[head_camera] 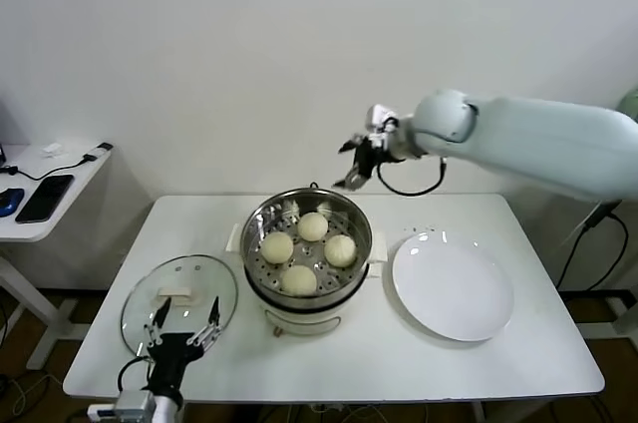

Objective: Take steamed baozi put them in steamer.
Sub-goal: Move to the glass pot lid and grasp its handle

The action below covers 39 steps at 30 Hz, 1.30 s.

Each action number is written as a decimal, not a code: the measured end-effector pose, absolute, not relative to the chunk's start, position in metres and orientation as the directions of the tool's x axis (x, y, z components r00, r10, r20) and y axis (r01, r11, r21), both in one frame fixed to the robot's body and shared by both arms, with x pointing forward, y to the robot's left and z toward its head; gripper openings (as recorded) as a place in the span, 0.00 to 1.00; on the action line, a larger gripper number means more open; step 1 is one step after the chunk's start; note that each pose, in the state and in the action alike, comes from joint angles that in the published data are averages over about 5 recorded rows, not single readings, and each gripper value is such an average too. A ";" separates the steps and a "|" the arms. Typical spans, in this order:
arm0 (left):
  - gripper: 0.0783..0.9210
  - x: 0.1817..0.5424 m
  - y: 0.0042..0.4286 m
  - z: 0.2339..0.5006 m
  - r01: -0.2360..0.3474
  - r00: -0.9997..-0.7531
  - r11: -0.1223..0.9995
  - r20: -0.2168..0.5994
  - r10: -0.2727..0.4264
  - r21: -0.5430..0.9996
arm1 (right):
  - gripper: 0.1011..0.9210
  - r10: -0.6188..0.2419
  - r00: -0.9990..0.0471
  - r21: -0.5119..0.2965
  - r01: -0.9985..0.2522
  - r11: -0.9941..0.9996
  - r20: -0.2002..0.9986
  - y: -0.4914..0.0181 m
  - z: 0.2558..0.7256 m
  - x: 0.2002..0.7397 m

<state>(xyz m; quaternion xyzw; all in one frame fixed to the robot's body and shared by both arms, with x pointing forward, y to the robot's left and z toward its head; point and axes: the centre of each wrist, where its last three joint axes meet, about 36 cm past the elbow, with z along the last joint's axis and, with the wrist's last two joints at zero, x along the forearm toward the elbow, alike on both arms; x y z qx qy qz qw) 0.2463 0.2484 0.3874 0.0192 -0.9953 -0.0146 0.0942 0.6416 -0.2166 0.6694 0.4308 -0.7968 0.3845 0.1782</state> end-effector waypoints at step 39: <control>0.88 0.272 0.286 0.354 -0.096 -0.994 0.938 0.011 -0.106 0.333 | 0.88 -0.046 -0.997 0.042 -0.043 0.998 0.063 -0.350 0.279 0.347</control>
